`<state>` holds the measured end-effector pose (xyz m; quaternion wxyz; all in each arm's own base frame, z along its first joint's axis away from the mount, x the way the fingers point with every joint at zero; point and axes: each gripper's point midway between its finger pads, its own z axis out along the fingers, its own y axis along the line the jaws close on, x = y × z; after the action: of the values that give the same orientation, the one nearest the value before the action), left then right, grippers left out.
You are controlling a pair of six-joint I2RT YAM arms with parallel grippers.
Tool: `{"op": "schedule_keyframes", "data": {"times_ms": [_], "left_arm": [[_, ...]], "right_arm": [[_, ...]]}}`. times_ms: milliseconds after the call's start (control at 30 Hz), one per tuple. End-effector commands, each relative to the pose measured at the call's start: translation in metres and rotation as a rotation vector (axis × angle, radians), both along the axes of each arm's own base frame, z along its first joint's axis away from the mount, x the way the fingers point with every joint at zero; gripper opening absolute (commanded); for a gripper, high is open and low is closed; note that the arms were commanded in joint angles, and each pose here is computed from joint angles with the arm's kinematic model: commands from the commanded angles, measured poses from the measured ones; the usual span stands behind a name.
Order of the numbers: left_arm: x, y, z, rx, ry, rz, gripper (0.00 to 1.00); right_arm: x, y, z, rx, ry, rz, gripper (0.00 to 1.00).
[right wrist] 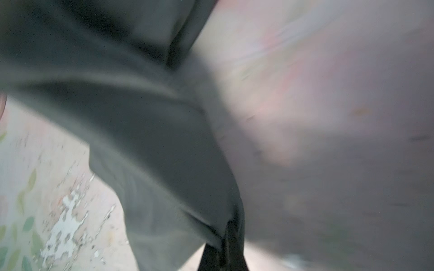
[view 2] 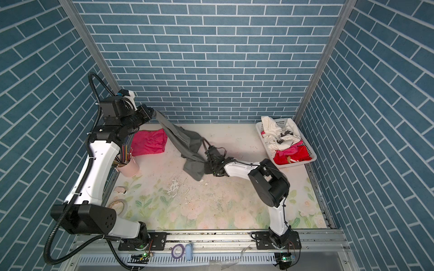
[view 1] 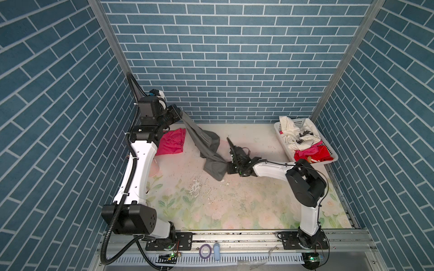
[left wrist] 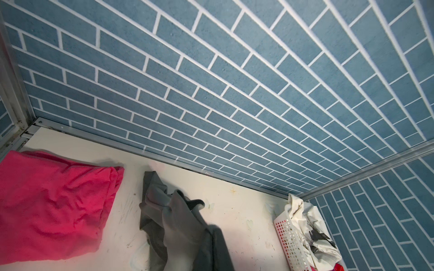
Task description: Fold and stack the t-shirts
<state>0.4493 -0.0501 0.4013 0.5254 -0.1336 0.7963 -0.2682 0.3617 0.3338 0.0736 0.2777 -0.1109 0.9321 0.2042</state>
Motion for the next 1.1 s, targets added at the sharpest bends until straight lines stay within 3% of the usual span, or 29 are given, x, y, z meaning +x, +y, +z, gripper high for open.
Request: {"op": "schedule_keyframes", "data": {"times_ms": [0, 200, 300, 367, 467, 600, 767, 867, 933, 967, 1067], "left_arm": [[0.006, -0.006, -0.006, -0.065, -0.020, -0.029, 0.00], [0.035, -0.025, -0.038, -0.085, 0.011, -0.051, 0.00], [0.050, -0.027, -0.047, -0.094, 0.011, -0.049, 0.00], [0.057, -0.019, -0.048, -0.068, 0.010, -0.019, 0.00], [0.061, 0.021, -0.057, -0.061, 0.019, 0.082, 0.00], [0.056, 0.090, -0.103, -0.069, 0.096, 0.240, 0.00], [0.048, 0.095, -0.177, -0.108, 0.260, 0.222, 0.00], [0.039, 0.095, -0.191, -0.109, 0.297, 0.239, 0.49], [0.034, 0.096, -0.185, -0.095, 0.296, 0.247, 0.80], [0.030, 0.093, -0.179, -0.091, 0.289, 0.238, 0.88], [0.018, 0.077, -0.167, -0.067, 0.278, 0.203, 0.88]], "right_arm": [[0.042, -0.071, 0.077, -0.056, -0.157, -0.105, 0.00], [0.064, -0.162, 0.200, -0.048, -0.409, -0.221, 0.00], [0.040, -0.158, 0.256, 0.031, -0.540, -0.141, 0.00], [0.017, -0.140, 0.270, 0.103, -0.566, -0.067, 0.00], [-0.031, -0.088, 0.241, 0.122, -0.531, 0.093, 0.00], [-0.100, -0.022, 0.154, 0.117, -0.375, 0.267, 0.00], [-0.165, 0.035, 0.076, 0.169, -0.173, 0.399, 0.00], [-0.185, 0.062, 0.065, 0.158, -0.084, 0.486, 0.18], [-0.187, 0.067, 0.075, 0.170, -0.087, 0.506, 0.40], [-0.181, 0.062, 0.083, 0.158, -0.110, 0.479, 0.51], [-0.154, 0.037, 0.108, 0.144, -0.165, 0.405, 0.73]]}}
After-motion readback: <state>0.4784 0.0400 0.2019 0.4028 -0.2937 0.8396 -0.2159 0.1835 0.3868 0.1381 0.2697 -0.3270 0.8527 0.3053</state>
